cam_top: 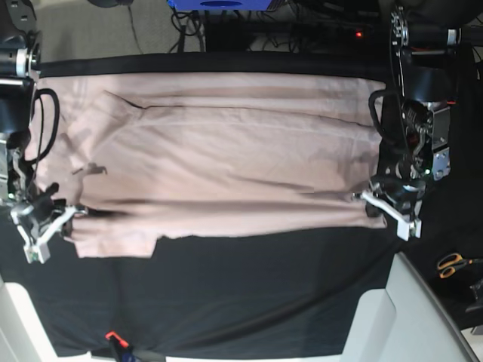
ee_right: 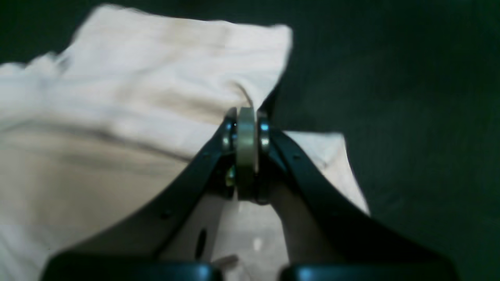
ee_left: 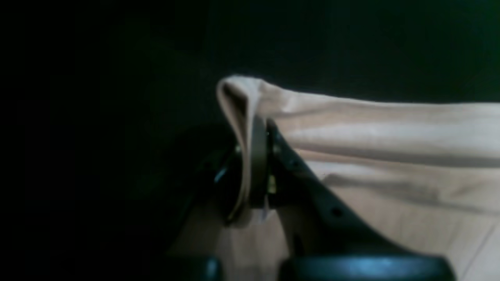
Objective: Fold the T-shirt properly
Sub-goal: 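Lift the opposite edge with both grippers and fold it toward the first fold, then lay the folded edge down onto the shirt with both grippers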
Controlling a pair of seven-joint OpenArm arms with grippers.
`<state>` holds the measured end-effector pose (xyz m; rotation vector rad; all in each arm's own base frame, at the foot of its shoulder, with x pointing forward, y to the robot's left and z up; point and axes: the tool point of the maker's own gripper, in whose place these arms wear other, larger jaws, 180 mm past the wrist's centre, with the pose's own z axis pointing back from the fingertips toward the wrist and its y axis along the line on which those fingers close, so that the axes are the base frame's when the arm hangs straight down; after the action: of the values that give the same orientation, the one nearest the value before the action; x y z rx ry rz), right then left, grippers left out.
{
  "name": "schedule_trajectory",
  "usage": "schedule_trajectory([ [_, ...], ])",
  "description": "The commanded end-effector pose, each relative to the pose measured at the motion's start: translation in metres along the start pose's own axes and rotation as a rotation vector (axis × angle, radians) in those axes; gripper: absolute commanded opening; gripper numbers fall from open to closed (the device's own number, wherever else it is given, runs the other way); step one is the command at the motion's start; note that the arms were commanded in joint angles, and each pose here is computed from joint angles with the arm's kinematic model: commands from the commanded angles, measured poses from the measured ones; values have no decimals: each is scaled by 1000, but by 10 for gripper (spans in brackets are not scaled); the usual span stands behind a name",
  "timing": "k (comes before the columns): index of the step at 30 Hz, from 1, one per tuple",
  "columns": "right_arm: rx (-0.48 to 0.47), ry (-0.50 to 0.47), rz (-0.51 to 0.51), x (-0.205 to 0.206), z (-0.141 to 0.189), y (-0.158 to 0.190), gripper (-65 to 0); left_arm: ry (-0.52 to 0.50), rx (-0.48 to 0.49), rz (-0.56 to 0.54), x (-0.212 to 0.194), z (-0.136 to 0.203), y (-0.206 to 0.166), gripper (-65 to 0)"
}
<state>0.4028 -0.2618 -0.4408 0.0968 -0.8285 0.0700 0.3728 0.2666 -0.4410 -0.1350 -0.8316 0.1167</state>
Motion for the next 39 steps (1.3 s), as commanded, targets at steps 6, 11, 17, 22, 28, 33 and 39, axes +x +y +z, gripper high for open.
schedule_trajectory([
  [6, -46, -23, -27, 13, 10, -23, -650, -81, -1, -41, 28, 11, 2, -650],
  [11, -42, 29, -30, -6, 11, -20, -650, -59, -1, -46, 13, 15, 2, -650],
  [17, -41, 25, 1, -13, 19, -16, -650, -12, 1, -49, 0, 19, 3, -650],
  [22, -72, 51, -27, -19, 30, -28, -650, -5, -11, -103, 4, 33, -4, -650],
  [28, -88, 92, -38, -26, 36, -35, -650, 30, -18, -124, -8, 40, -8, -650],
  [33, -86, 107, -29, -37, 40, -33, -650, 37, -24, -137, -17, 47, -11, -650],
  [39, -93, 130, 24, -40, 55, -28, -650, 57, -28, -148, -31, 54, -12, -650],
])
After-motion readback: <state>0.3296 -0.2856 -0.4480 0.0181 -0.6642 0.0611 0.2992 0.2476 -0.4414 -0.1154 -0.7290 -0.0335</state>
